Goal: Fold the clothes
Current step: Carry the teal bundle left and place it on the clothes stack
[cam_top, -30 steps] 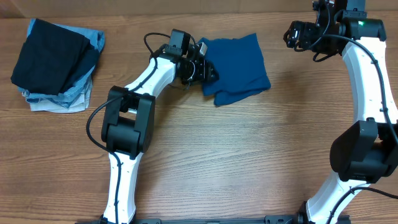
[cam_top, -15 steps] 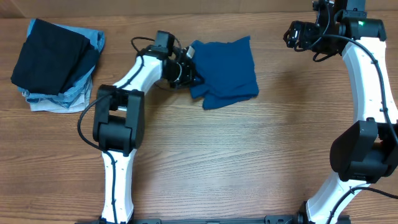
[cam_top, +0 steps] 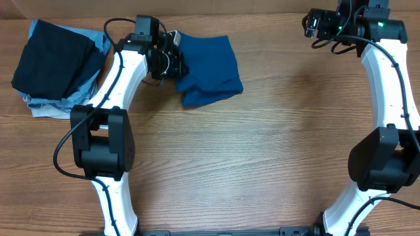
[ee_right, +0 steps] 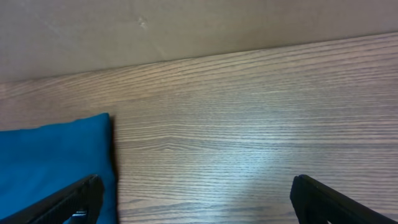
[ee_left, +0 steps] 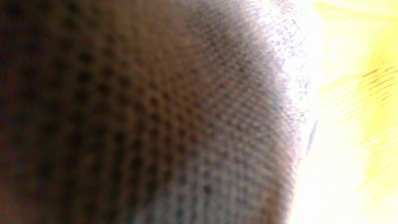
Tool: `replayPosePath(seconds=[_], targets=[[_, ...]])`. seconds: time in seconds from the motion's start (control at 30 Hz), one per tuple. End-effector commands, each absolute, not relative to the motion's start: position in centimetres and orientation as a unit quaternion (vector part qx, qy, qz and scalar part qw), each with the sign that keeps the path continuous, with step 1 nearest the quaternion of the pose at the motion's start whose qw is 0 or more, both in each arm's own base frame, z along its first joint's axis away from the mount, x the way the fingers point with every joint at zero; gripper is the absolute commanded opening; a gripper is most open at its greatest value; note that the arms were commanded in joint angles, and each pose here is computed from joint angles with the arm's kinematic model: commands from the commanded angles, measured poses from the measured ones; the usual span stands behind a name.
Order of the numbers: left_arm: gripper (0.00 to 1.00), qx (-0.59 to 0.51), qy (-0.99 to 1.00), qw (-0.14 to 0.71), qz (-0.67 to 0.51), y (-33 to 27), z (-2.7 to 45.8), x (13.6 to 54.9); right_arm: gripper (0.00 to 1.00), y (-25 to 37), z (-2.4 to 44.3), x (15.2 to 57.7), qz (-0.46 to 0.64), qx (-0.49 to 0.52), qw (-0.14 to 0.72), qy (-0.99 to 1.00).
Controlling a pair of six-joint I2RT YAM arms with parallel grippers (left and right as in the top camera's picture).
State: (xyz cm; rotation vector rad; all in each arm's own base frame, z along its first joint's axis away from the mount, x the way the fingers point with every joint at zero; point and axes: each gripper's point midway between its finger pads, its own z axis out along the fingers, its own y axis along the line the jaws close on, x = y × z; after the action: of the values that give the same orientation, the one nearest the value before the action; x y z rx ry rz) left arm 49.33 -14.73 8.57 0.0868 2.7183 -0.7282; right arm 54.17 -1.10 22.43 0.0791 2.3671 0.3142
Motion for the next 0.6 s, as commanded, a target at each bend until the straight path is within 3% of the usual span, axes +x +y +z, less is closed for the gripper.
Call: replayPosePath(seconds=[0.0, 0.13, 0.47, 0.57], targets=[[0.04, 0.064, 0.952, 0.161, -0.254, -16.9, 8.3, 48.8, 1.00, -0.5, 23.4, 53.5, 0.135, 0.025, 0.365, 0.921], [0.04, 0.067, 0.952, 0.180, -0.240, -16.7, 9.5, 49.7, 1.00, -0.4, 23.3, 53.5, 0.135, 0.026, 0.363, 0.921], [0.04, 0.170, 0.939, 0.269, -0.129, -14.3, 18.3, 52.6, 1.00, -0.4, 23.3, 53.5, 0.135, 0.026, 0.363, 0.922], [0.04, 0.163, 0.944, 0.284, -0.040, -11.4, 21.1, 52.9, 1.00, -0.4, 23.3, 53.5, 0.135, 0.026, 0.363, 0.922]])
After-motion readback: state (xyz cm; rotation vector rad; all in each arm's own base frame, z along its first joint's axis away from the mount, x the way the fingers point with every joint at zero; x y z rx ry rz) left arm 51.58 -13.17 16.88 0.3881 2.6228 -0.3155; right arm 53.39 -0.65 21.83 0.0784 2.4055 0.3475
